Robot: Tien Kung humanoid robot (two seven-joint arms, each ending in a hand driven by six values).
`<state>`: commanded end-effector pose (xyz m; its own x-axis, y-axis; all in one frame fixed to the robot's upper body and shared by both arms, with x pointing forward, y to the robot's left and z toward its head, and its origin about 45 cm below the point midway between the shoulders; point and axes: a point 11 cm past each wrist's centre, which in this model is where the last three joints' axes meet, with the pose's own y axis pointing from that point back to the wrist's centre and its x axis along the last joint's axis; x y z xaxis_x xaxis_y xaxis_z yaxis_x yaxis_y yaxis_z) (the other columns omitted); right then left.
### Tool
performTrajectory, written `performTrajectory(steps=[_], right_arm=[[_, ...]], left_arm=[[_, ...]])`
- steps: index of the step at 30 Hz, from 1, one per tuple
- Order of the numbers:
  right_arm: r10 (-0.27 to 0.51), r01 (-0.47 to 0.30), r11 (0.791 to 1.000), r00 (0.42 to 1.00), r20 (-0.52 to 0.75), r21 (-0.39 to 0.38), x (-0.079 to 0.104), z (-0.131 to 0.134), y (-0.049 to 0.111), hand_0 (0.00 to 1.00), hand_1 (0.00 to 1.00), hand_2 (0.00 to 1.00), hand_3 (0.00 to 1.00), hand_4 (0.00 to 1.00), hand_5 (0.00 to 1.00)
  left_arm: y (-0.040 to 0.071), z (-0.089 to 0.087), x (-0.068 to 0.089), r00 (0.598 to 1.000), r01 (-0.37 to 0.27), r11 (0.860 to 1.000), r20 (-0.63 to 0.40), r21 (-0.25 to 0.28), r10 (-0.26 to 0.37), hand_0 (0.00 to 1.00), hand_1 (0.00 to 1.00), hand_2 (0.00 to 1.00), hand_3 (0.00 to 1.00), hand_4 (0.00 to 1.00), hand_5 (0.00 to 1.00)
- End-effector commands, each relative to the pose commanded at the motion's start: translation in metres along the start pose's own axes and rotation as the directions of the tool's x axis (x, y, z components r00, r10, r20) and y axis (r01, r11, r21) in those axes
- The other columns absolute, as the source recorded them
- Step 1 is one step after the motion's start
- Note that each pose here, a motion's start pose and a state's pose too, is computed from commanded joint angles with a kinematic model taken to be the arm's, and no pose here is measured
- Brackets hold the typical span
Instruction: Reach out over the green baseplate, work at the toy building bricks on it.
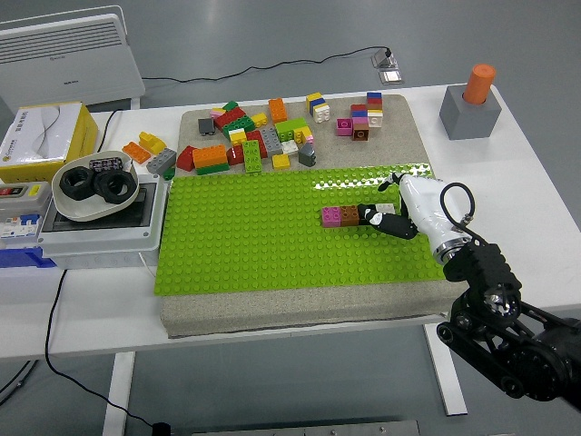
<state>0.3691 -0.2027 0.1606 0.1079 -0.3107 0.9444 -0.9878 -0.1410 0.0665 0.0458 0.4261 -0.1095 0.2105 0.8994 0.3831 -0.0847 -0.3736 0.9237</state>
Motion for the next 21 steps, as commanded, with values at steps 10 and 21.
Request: performTrajectory(steps=[10,21], right_arm=[[0.123,-0.123,0.992,0.992,0.024,-0.016,0.03,0.021,0.018,0.017,0.036,0.163,0.636,0.775,0.646],[-0.008,0.004,0.997,0.998,-0.062,-0.076,0.041,0.04,0.043,0.326,0.319,0.396,0.88,0.714,0.146]], left_arm=[[0.0,-0.001,-0.001,1.0,0.004,1.0,0.005,0.004,-0.004,0.735,0.618,0.572,0.702,0.793,0.788],[0.0,-0.002,-0.002,1.0,0.009,1.0,0.007,0.006,-0.009,0.736,0.618,0.572,0.701,0.794,0.787]])
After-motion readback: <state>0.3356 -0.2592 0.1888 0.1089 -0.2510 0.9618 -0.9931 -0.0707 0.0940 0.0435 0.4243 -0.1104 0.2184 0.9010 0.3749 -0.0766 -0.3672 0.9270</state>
